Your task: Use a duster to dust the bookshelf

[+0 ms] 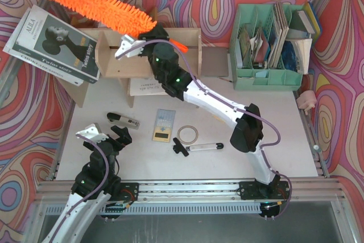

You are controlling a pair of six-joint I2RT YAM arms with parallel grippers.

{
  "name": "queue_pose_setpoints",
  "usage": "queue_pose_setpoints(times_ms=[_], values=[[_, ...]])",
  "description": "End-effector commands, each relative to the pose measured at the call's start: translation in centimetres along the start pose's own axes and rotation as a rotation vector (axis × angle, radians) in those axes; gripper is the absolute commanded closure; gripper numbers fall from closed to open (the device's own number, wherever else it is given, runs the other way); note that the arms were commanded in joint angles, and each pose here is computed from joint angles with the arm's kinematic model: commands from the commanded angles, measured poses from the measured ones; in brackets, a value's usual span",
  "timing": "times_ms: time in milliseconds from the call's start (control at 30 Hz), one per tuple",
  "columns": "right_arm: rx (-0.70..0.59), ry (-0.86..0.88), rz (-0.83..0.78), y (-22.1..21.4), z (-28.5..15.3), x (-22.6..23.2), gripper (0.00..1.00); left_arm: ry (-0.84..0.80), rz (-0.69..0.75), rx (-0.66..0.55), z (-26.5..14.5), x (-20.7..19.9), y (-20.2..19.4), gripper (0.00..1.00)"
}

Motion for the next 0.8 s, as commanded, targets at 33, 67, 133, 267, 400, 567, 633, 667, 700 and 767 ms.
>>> queue_pose_setpoints(times_ms=[33,67,133,267,400,567,633,667,700,767], values=[[0.001,-0.13,0.093,-0.5,0.4,-4.5,1.0,-0.021,0.005,-0.008,0.2,-0.3,-0.1,0.02],[0.001,-0.136,0.095,-0.5,0.3,-4.7,1.0,-0.021,0.004,-0.009,0.2,-0.3,-0.1,0.02],[-0.007,-0.143,0.093,0.0,-0.2,-5.2,1.0,-0.021,0.005,-0.007,0.2,-0.3,-0.2,0.02],[-0.047,-0.131,0.079,2.1,-2.3,-5.6,1.0,-0.02,0.006,-0.008,0.2,-0.3,-0.1,0.02],[-0.103,-0.113,0.109,4.2,-5.2,-6.0,1.0,-0.022,0.006,-0.008,0.2,-0.3,-0.2,0.02],[-0.147,-0.084,0.149,6.1,-8.0,-5.6,1.0,-0.026,0.007,-0.007,0.2,-0.3,-0.2,0.02],[-0.15,-0.072,0.147,6.5,-8.7,-5.2,1.0,-0.026,0.008,-0.007,0.2,-0.3,-0.2,0.02],[-0.151,-0.069,0.146,6.6,-9.0,-4.9,1.0,-0.025,0.007,-0.007,0.2,-0.3,-0.2,0.02],[-0.153,-0.07,0.144,6.8,-9.3,-4.8,1.0,-0.025,0.007,-0.007,0.2,-0.3,-0.2,0.02],[-0.157,-0.068,0.129,7.0,-9.9,-4.5,1.0,-0.026,0.005,-0.008,0.2,-0.3,-0.2,0.02]])
Point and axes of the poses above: each gripper's point midway between its finger pads, its own z axis out along the fingers, its own x axis along the line the jaws close on, y = z × x, the point moved 4 cm from there along -z, back along the fingers, and after that the axes turned 2 degrees about z, right-handed, at the moved point
